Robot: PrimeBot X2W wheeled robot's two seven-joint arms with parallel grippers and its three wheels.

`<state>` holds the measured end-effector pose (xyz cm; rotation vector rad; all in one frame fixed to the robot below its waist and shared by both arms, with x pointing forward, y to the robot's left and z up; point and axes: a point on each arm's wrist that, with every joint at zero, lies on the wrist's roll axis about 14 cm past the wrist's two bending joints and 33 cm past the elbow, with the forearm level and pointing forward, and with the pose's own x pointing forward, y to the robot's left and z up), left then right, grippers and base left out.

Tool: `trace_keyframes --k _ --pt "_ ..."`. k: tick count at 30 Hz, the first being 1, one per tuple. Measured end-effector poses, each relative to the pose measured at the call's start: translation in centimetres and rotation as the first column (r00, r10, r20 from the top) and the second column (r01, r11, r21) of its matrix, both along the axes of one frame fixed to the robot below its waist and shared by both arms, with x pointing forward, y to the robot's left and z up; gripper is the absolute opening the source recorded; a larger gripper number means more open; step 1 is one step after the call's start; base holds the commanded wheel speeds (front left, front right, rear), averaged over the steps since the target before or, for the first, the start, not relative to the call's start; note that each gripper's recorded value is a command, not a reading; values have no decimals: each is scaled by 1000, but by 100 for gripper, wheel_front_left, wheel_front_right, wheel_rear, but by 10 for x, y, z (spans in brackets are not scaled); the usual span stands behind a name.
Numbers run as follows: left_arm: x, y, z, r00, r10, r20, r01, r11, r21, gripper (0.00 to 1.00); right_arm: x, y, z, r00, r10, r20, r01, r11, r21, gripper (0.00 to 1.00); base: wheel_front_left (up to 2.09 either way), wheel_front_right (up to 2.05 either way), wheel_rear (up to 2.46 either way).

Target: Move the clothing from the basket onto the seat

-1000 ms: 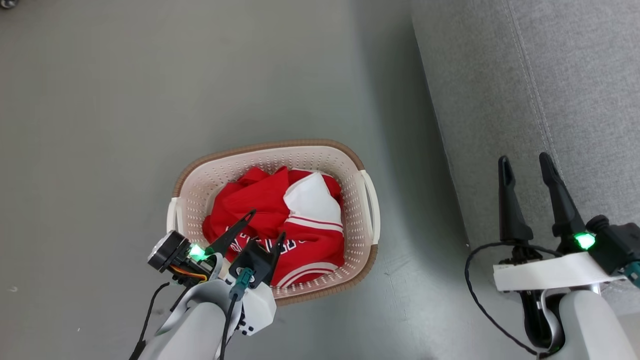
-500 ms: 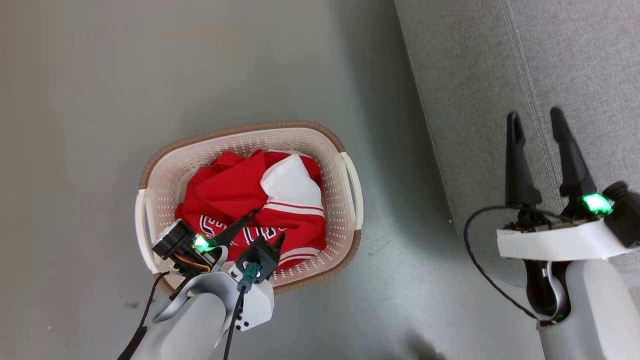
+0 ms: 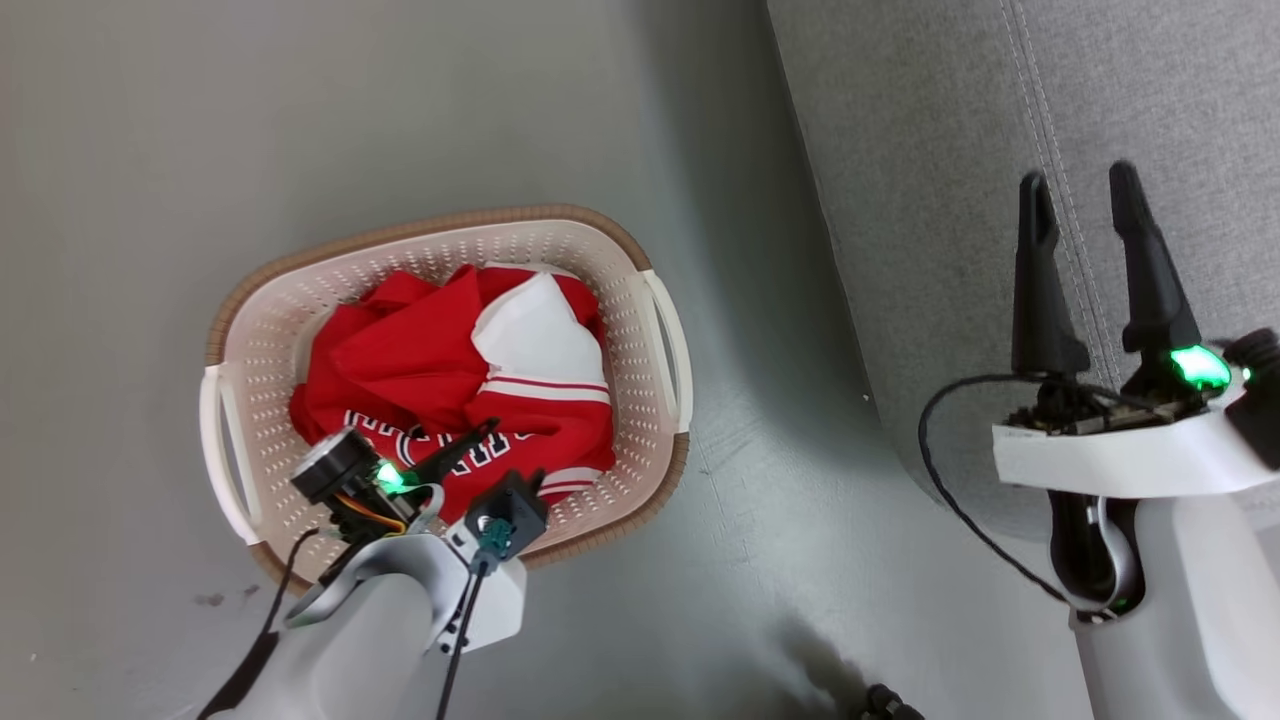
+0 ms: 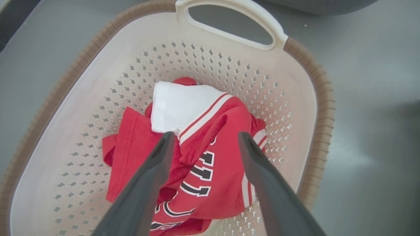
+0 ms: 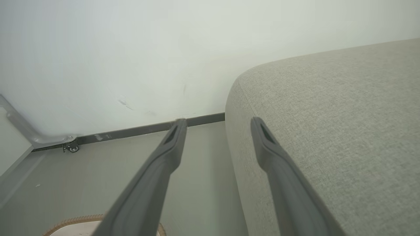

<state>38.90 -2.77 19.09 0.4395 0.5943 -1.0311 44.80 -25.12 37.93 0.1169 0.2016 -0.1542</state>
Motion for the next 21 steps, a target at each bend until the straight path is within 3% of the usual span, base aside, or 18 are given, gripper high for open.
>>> trace_keyframes --k 21 --pt "-4 1 -53 994 -100 -47 105 990 96 100 13 -15 -2 1000 -25 17 26 999 -25 100 0 0 0"
